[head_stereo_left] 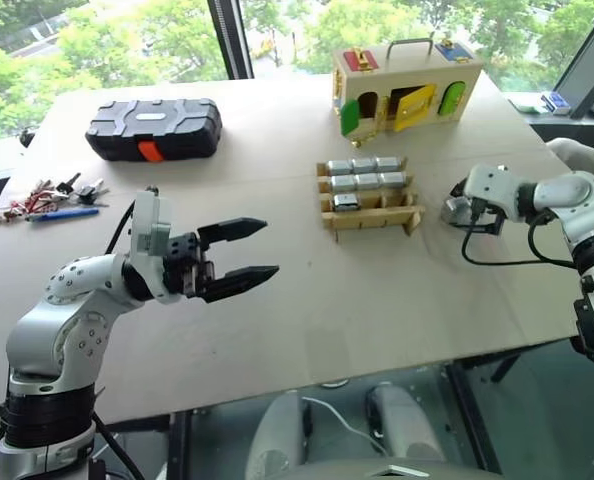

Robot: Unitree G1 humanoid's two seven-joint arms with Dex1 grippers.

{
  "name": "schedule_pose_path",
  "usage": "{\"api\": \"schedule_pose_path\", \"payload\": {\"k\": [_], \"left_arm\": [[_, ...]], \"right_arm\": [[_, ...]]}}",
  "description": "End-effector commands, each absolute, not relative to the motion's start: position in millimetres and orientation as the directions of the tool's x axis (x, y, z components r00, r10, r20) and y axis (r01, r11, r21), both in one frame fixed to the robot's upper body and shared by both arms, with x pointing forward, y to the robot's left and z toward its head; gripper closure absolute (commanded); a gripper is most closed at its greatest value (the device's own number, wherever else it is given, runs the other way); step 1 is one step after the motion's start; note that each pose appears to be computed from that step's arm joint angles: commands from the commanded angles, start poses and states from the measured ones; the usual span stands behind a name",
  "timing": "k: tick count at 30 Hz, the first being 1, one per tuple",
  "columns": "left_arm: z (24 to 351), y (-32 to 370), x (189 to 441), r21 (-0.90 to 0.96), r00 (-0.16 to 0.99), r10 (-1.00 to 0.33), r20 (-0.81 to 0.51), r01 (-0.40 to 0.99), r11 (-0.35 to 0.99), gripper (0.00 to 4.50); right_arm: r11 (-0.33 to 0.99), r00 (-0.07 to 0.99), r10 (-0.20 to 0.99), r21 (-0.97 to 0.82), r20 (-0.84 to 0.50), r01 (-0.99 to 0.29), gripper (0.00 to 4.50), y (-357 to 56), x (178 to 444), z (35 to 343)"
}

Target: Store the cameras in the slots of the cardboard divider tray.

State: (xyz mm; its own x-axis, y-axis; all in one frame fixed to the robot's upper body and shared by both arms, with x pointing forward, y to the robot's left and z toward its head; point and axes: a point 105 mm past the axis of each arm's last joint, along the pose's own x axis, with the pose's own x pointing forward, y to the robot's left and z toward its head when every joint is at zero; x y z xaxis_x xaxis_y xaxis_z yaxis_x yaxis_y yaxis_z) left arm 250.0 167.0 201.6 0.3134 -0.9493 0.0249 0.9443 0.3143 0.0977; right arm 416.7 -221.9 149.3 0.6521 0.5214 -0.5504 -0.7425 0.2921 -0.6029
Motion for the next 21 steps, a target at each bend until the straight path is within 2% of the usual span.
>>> {"api": "schedule_pose_path", "payload": {"k": [1, 6, 9, 14, 16, 21], "left_arm": [[206.7, 160.4, 247.0, 0.161, 0.290, -0.957, 0.027, 0.943, 0.291, 0.52], [207.9, 159.4, 246.1, 0.166, 0.292, -0.956, 0.037, 0.941, 0.294, 0.52], [207.7, 162.3, 246.8, 0.170, 0.306, -0.951, 0.034, 0.936, 0.307, 0.47], [206.4, 163.9, 247.3, 0.169, 0.313, -0.949, 0.032, 0.934, 0.314, 0.47], [205.0, 163.7, 248.0, 0.167, 0.313, -0.949, 0.030, 0.935, 0.314, 0.47], [200.7, 164.1, 250.4, 0.161, 0.314, -0.949, 0.023, 0.936, 0.314, 0.47]], "right_arm": [[0.288, 0.666, 0.536, -0.630, -0.518, -0.721, 0.00, -219.4, 419.5, 162.3], [0.284, 0.679, 0.502, -0.639, -0.536, -0.715, 0.00, -224.3, 420.6, 156.3], [0.271, 0.678, 0.496, -0.645, -0.542, -0.714, 0.79, -224.2, 420.7, 155.6], [0.249, 0.666, 0.526, -0.652, -0.529, -0.716, 3.00, -219.6, 418.9, 159.5], [0.225, 0.651, 0.548, -0.657, -0.526, -0.720, 3.67, -216.9, 416.2, 162.0], [0.241, 0.600, 0.632, -0.612, -0.489, -0.753, 3.67, -208.5, 408.2, 177.4]]}}
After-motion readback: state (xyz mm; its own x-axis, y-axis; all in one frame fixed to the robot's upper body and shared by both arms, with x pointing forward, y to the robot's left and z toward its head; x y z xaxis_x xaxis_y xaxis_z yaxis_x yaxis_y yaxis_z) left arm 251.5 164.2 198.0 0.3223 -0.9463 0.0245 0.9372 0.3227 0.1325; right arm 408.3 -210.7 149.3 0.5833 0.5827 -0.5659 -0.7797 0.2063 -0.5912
